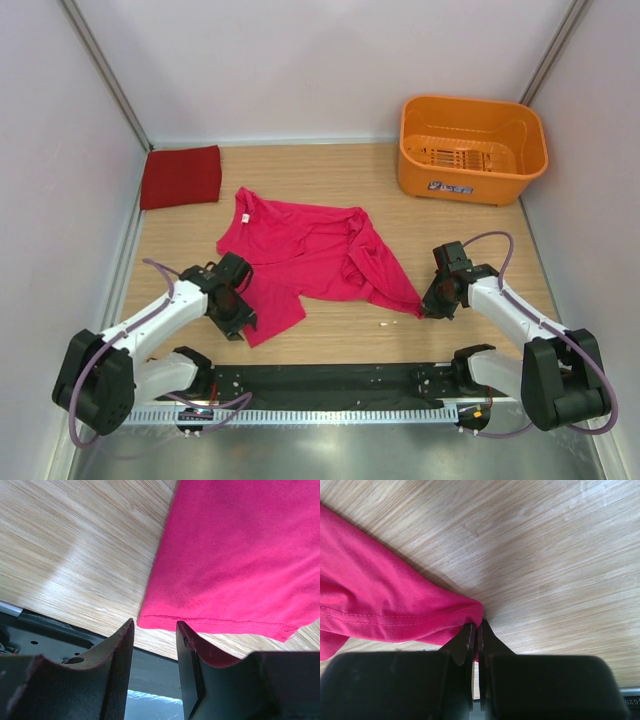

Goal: Fold and stack the t-shirts
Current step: Flatten the tshirt out, then fold the tshirt

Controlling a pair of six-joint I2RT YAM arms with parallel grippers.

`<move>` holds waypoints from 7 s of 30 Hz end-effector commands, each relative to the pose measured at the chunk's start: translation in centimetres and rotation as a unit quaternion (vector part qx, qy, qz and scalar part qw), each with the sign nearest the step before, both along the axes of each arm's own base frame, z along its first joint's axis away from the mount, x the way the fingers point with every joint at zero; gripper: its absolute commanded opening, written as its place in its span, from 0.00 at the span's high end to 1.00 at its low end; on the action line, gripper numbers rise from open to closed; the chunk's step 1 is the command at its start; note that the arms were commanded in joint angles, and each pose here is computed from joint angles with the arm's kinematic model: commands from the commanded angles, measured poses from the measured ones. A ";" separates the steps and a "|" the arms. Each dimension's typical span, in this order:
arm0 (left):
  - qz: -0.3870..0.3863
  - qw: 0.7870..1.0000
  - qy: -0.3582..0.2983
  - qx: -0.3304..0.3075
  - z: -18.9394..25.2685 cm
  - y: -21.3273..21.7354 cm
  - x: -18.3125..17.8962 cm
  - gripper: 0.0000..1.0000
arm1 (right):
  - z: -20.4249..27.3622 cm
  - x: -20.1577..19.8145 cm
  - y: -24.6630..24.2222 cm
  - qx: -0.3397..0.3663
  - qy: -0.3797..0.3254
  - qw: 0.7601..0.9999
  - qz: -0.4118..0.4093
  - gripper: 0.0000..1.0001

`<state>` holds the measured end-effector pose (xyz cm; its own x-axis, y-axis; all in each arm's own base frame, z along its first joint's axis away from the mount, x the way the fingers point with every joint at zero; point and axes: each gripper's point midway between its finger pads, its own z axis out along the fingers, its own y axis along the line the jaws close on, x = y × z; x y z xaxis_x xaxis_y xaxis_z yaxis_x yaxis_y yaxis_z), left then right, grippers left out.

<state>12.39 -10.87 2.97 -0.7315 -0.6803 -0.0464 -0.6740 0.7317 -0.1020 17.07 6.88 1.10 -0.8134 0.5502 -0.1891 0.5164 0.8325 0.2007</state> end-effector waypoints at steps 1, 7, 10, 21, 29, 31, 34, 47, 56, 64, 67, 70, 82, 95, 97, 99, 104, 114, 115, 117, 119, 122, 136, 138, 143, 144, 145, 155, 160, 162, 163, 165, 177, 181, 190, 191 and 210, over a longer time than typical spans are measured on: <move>0.007 1.000 0.004 0.005 -0.1 0.0 0.2 0.59 | -0.4 0.5 0.3 0.008 -0.003 1.000 -0.007 0.99; 0.010 1.000 0.025 0.010 -1.5 0.1 -0.5 0.60 | -0.4 0.4 0.2 0.005 -0.004 1.000 -0.008 0.99; 0.016 0.999 0.040 -0.010 -2.4 -0.6 -1.0 0.61 | -0.4 0.5 0.1 0.004 -0.005 1.000 -0.010 0.99; 0.020 0.999 0.025 -0.004 -4.2 -0.5 -0.4 1.00 | -0.4 0.4 0.3 0.008 -0.003 1.000 -0.005 0.99; -0.017 0.994 -0.106 0.027 4.0 0.5 4.8 1.00 | 2.9 2.5 0.1 -0.010 -0.039 0.998 0.052 0.99; -0.036 0.985 -0.164 0.033 8.8 0.7 7.5 1.00 | 4.9 3.9 0.3 -0.012 -0.059 0.996 0.065 0.99; -0.052 0.969 -0.241 0.031 15.2 0.9 10.5 1.00 | 8.0 5.7 0.6 -0.016 -0.089 0.992 0.087 0.99; -0.137 0.781 -0.606 0.062 45.2 3.8 12.9 1.00 | 26.3 4.9 4.1 0.071 -0.294 0.930 0.210 0.99; -0.147 0.603 -0.778 0.098 59.2 6.7 2.5 1.00 | 31.4 1.5 3.6 0.088 -0.385 0.900 0.185 0.99; -0.141 0.549 -0.816 0.112 64.9 6.0 4.8 1.00 | 35.6 7.4 5.8 0.125 -0.389 0.897 0.171 0.99; -0.136 0.530 -0.830 0.111 66.4 6.1 4.1 1.00 | 38.8 6.8 5.1 0.096 -0.428 0.877 0.195 0.99; -0.137 0.510 -0.843 0.105 67.1 6.3 2.2 1.00 | 41.6 4.2 5.5 0.096 -0.466 0.844 0.248 0.99; -0.128 0.426 -0.894 0.061 67.8 10.0 -9.8 1.00 | 48.9 -9.5 6.0 0.162 -0.595 0.721 0.316 0.99; -0.219 0.526 -0.814 0.109 62.2 1.2 8.2 1.00 | 44.0 4.9 1.1 0.069 -0.509 0.856 0.049 0.99; -0.255 0.575 -0.761 0.161 57.3 -2.2 16.2 1.00 | 41.2 8.2 0.5 0.038 -0.472 0.880 0.023 0.99; -0.294 0.601 -0.727 0.152 53.2 -4.3 22.1 1.00 | 36.6 12.4 0.7 0.017 -0.419 0.908 0.002 0.99; -0.361 0.673 -0.639 0.095 38.3 -6.8 39.3 1.00 | 25.8 19.5 -1.3 -0.084 -0.336 0.938 -0.003 0.99; -0.404 0.739 -0.539 0.001 17.0 -9.9 49.2 1.00 | 12.9 23.4 -6.9 -0.125 -0.274 0.951 -0.065 0.99; -0.400 0.737 -0.545 -0.002 16.8 -10.1 49.5 1.00 | 12.7 23.4 -7.1 -0.125 -0.273 0.952 -0.065 0.99; -0.396 0.739 -0.544 -0.017 16.2 -10.4 49.4 1.00 | 12.1 23.5 -7.1 -0.121 -0.275 0.952 -0.060 0.99; -0.392 0.739 -0.547 -0.021 16.2 -10.7 49.5 1.00 | 11.5 23.8 -7.0 -0.119 -0.270 0.954 -0.048 0.99; -0.387 0.741 -0.548 -0.027 16.6 -10.6 49.1 1.00 | 11.0 24.1 -7.3 -0.115 -0.259 0.958 -0.038 0.99; -0.320 0.793 -0.516 -0.050 19.8 -7.8 39.3 1.00 | 12.6 25.2 -13.2 -0.123 -0.257 0.956 -0.070 0.98; -0.317 0.797 -0.512 -0.044 20.8 -7.2 38.0 1.00 | 12.5 25.4 -13.2 -0.115 -0.256 0.958 -0.067 0.97; -0.299 0.820 -0.485 -0.049 20.7 -5.8 35.9 1.00 | 12.4 25.6 -12.3 -0.088 -0.249 0.963 -0.051 0.95; -0.296 0.820 -0.487 -0.050 21.3 -5.5 35.5 1.00 | 12.5 25.6 -12.4 -0.090 -0.246 0.964 -0.053 0.94; -0.294 0.823 -0.483 -0.049 21.2 -5.4 35.3 1.00 | 12.8 25.6 -12.4 -0.091 -0.247 0.963 -0.052 0.94; -0.291 0.851 -0.427 -0.093 19.4 -5.6 32.2 1.00 | 12.4 24.5 -12.6 -0.081 -0.229 0.968 -0.059 0.92; -0.271 0.874 -0.388 -0.111 16.8 -5.4 29.5 1.00 | 12.1 22.8 -12.8 -0.088 -0.212 0.971 -0.066 0.92; -0.262 0.875 -0.392 -0.108 17.1 -5.0 28.5 1.00 | 11.6 22.2 -12.8 -0.091 -0.205 0.972 -0.068 0.92; -0.256 0.883 -0.380 -0.104 16.1 -4.6 27.8 1.00 | 11.6 22.0 -12.8 -0.090 -0.203 0.973 -0.067 0.92; -0.242 0.889 -0.377 -0.098 16.0 -4.1 26.8 1.00 | 10.9 21.5 -12.8 -0.090 -0.195 0.974 -0.068 0.92; -0.208 0.913 -0.317 -0.148 11.8 -4.8 23.5 1.00 | 9.4 21.1 -13.5 -0.109 -0.169 0.977 -0.071 0.89; -0.213 0.915 -0.319 -0.127 11.7 -4.0 21.9 0.85 | 9.0 20.3 -14.0 -0.121 -0.154 0.977 -0.081 0.76; -0.197 0.913 -0.358 -0.011 14.2 -0.2 28.4 0.35 | 11.4 21.7 -16.2 -0.159 -0.217 0.954 -0.129 0.37; -0.207 0.910 -0.358 -0.016 14.2 -0.6 30.0 0.35 | 11.6 22.6 -15.9 -0.146 -0.230 0.953 -0.130 0.37; -0.214 0.928 -0.300 -0.059 4.3 -3.4 44.1 0.53 | 8.6 26.2 -13.6 -0.076 -0.239 0.965 -0.083 0.40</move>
<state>55.50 -14.12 5.95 -0.8235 -0.3193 -0.4690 -0.1117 0.9017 -0.4178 42.20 -6.46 8.58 -0.5386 0.6151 -0.5758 0.5471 0.7750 0.3162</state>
